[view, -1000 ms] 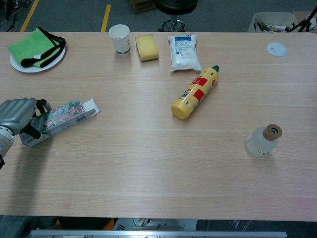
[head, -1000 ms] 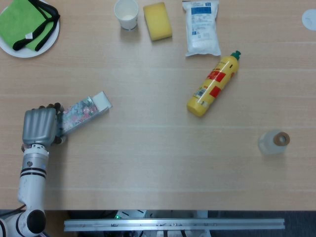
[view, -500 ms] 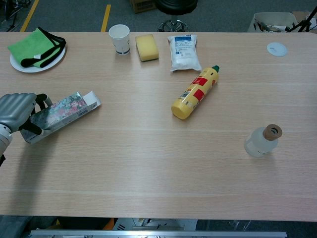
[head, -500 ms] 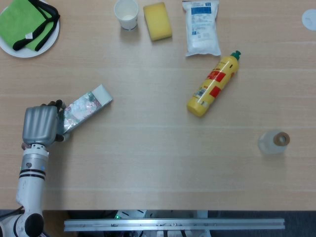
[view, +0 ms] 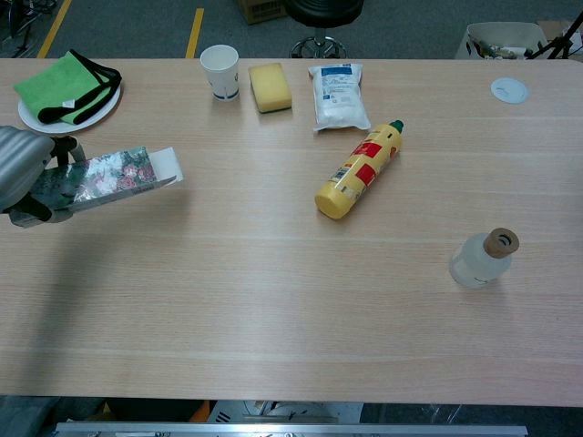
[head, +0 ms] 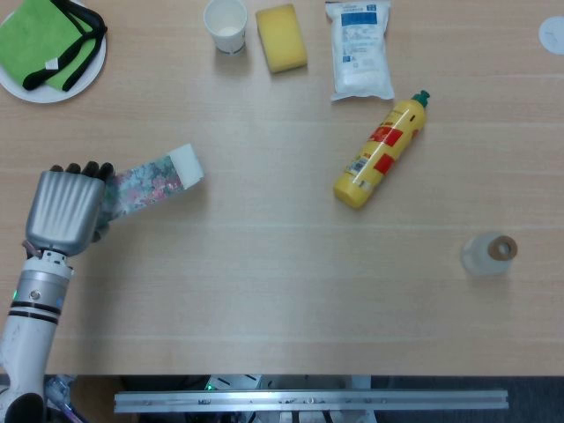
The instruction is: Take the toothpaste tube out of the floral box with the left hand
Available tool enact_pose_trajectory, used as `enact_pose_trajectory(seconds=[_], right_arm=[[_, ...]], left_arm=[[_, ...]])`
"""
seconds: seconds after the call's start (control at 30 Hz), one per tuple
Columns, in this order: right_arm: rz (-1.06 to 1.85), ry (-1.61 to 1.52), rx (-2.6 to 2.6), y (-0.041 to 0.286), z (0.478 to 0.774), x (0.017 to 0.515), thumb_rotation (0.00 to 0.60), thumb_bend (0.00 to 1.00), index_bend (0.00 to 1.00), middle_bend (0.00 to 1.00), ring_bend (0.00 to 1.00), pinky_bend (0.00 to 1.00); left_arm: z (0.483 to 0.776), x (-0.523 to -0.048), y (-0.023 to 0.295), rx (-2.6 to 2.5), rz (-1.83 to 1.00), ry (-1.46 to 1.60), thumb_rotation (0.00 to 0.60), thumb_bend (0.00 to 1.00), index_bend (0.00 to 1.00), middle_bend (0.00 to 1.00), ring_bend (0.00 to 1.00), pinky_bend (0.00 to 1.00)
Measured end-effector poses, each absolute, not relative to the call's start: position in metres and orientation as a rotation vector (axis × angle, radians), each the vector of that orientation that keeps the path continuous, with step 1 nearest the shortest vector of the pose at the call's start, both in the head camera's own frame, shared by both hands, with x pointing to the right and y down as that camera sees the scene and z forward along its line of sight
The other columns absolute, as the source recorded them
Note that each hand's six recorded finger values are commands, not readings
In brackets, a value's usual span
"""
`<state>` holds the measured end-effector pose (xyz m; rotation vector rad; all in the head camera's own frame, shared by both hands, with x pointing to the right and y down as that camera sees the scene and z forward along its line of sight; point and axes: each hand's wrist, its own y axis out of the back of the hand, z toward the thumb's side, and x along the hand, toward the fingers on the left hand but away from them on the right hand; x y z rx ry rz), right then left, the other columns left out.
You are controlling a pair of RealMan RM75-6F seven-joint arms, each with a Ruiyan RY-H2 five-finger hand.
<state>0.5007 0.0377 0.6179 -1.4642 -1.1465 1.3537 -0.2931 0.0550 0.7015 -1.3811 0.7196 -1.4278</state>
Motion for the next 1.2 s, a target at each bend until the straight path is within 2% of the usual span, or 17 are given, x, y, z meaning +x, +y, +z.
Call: enact_pose_trajectory(seconds=[0.27, 0.47, 0.87, 1.2], right_arm=[[1.353, -1.147, -1.465, 0.037, 0.618, 0.5, 0.6, 0.21, 0.23, 0.23, 0.14, 0.17], [1.352, -1.146, -1.465, 0.038, 0.618, 0.499, 0.6, 0.2, 0.23, 0.23, 0.14, 0.17], [1.358, -1.155, -1.473, 0.039, 0.622, 0.501, 0.6, 0.2, 0.23, 0.23, 0.14, 0.17], [1.367, -1.163, -1.477, 0.041, 0.624, 0.504, 0.6, 0.21, 0.23, 0.23, 0.14, 0.17]], left_arm=[[0.669, -0.295, 0.038, -1.245, -1.364, 0.596, 0.6, 0.14, 0.64, 0.64, 0.6, 0.67], [0.656, -0.291, 0.03, -1.138, -1.294, 0.421, 0.6, 0.14, 0.66, 0.66, 0.61, 0.67], [0.651, -0.278, 0.024, -0.886, -1.171, 0.182, 0.6, 0.14, 0.69, 0.68, 0.62, 0.68], [0.652, -0.276, 0.02, -0.768, -1.115, 0.117, 0.6, 0.14, 0.69, 0.69, 0.63, 0.68]])
